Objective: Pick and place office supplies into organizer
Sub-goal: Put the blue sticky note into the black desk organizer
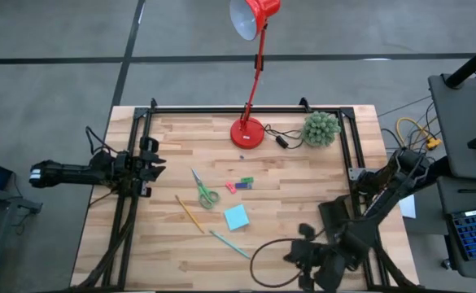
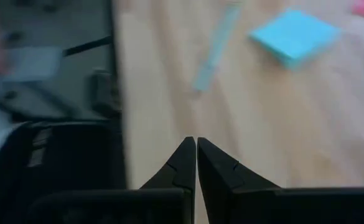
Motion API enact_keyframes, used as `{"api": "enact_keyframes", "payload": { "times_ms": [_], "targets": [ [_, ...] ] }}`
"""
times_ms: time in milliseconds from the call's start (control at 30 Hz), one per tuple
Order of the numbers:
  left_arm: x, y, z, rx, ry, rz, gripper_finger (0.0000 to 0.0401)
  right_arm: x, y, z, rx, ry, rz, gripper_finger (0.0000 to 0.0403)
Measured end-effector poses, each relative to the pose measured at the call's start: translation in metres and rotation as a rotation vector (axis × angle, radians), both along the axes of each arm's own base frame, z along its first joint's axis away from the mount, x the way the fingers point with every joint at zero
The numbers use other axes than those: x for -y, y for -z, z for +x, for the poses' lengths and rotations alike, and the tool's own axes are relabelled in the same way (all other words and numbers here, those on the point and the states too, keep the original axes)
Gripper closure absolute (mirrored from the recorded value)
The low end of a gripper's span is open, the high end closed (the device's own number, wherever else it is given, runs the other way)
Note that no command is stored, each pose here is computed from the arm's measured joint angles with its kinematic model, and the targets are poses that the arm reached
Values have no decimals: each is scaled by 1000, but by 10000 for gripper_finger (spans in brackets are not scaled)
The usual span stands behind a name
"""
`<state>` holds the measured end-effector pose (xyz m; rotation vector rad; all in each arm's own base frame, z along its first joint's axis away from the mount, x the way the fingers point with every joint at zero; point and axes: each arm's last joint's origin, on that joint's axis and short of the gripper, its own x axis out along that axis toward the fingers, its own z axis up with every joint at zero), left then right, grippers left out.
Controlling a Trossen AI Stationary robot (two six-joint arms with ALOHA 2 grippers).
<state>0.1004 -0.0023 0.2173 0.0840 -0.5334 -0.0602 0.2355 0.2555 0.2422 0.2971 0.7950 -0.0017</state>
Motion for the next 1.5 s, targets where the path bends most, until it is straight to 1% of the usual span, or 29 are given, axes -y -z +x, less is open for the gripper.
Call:
{"api": "enact_keyframes", "payload": {
  "times_ms": [100,233,333,433,633,800,900,1067,1167,1300,1433,1500],
  "targets": [
    [1,2,2,-19,29,17,335,2,-6,17,92,-106,26,394],
    [1,2,2,-19,35,21,335,7,-14,36,312,-227,-66,394],
    [1,2,2,-18,35,21,335,16,-10,45,383,-265,-139,394],
    [1,2,2,-18,35,21,335,30,2,51,359,-246,-183,394],
    [1,2,2,-20,35,21,335,66,30,61,275,-168,-245,394],
    [1,2,2,-21,35,20,335,87,39,68,244,-135,-295,389],
    [1,2,2,-20,35,20,335,92,40,71,241,-160,-327,367],
    [1,2,2,-21,35,20,335,95,46,74,228,-226,-391,307],
    [1,2,2,-23,35,20,335,92,58,78,196,-278,-463,270],
    [1,2,2,-23,35,20,335,85,76,90,159,-358,-576,235],
    [1,2,2,-23,35,20,335,81,90,104,121,-332,-724,216],
    [1,2,2,-23,34,19,335,80,95,109,87,-347,-790,211]
  ]
}}
